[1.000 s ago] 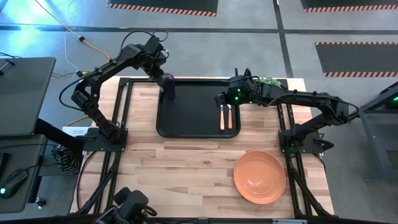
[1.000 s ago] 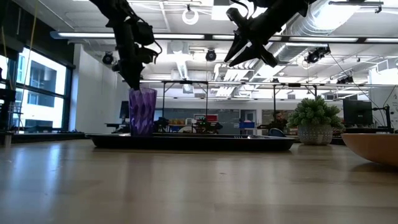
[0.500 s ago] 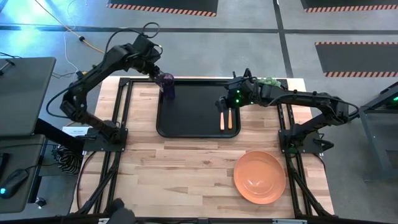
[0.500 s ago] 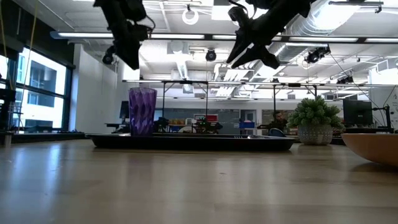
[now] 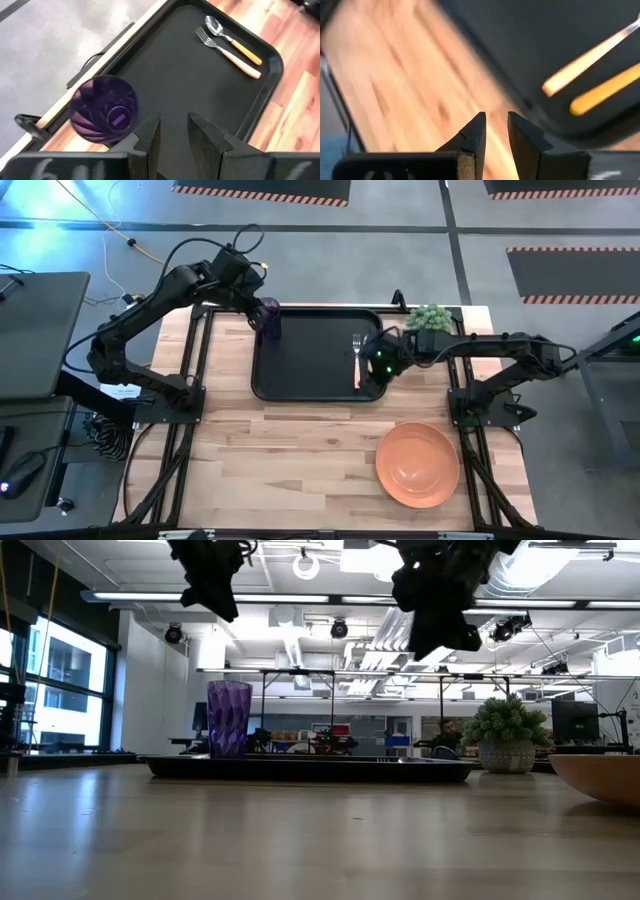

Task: Pick and place plate/cup/fork/spoon on tray
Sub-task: Put the violet glass cup on the black tray to the top right of the orange fork

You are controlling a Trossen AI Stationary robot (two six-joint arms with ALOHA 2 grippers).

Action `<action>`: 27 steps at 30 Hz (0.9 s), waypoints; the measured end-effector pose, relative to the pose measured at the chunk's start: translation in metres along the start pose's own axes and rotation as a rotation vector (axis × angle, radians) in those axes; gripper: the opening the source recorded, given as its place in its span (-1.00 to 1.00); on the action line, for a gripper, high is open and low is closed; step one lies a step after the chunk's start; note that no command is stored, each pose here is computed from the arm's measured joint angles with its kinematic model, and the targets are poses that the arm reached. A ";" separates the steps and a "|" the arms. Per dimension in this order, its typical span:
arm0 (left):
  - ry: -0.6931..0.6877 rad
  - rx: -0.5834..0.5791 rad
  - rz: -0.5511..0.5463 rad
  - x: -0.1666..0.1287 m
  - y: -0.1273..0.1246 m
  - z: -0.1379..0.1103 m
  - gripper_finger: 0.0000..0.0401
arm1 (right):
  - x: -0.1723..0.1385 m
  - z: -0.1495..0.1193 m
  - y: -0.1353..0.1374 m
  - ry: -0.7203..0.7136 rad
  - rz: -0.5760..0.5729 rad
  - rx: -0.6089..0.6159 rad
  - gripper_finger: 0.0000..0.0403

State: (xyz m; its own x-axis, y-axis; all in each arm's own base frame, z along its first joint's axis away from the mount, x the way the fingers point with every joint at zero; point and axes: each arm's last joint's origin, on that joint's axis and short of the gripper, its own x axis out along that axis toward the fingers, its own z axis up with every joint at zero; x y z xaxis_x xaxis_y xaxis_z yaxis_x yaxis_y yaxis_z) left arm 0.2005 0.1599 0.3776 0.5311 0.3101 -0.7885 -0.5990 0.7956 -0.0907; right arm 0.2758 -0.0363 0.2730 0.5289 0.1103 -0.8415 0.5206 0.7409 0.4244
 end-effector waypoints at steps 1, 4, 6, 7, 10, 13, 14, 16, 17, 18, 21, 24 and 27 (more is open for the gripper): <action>0.001 0.009 -0.006 0.000 -0.003 0.000 -0.56 | 0.001 -0.004 0.002 0.035 0.001 -0.024 -0.65; 0.003 0.033 -0.026 0.001 -0.011 0.000 -0.56 | 0.002 -0.019 0.006 0.141 -0.025 -0.084 -0.65; 0.005 0.037 -0.037 0.001 -0.016 -0.001 -0.56 | 0.002 -0.029 0.008 0.207 -0.053 -0.112 -0.65; 0.005 0.033 -0.042 0.001 -0.018 -0.001 -0.56 | 0.001 -0.033 0.008 0.236 -0.066 -0.123 -0.65; 0.008 0.040 -0.057 0.001 -0.024 -0.002 -0.56 | 0.001 -0.044 0.012 0.294 -0.092 -0.147 -0.65; 0.011 0.039 -0.069 0.002 -0.029 -0.002 -0.56 | 0.002 -0.051 0.018 0.320 -0.094 -0.180 -0.65; 0.012 0.040 -0.073 0.002 -0.031 -0.002 -0.56 | 0.002 -0.054 0.020 0.329 -0.094 -0.195 -0.65; 0.014 0.030 -0.081 0.002 -0.035 -0.003 -0.56 | 0.002 -0.060 0.024 0.352 -0.093 -0.248 -0.65; 0.015 0.027 -0.085 0.002 -0.037 -0.003 -0.56 | 0.002 -0.063 0.026 0.363 -0.095 -0.278 -0.65; 0.017 0.023 -0.090 0.002 -0.039 -0.004 -0.56 | 0.001 -0.066 0.028 0.373 -0.104 -0.308 -0.65; 0.021 0.019 -0.105 0.002 -0.045 -0.005 -0.56 | 0.001 -0.077 0.033 0.380 -0.146 -0.403 -0.62; 0.025 0.030 -0.119 0.001 -0.052 -0.006 -0.56 | 0.001 -0.085 0.039 0.383 -0.157 -0.495 -0.54; 0.026 0.027 -0.123 0.001 -0.058 -0.007 -0.56 | 0.001 -0.091 0.044 0.381 -0.162 -0.581 -0.46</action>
State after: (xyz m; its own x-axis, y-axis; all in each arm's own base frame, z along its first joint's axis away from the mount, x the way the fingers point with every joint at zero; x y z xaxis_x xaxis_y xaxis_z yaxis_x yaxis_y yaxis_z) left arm 0.2319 0.1100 0.3777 0.5834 0.1958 -0.7882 -0.5141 0.8403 -0.1718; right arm 0.2385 0.0566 0.2602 0.1491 0.1142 -0.9822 0.0757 0.9891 0.1265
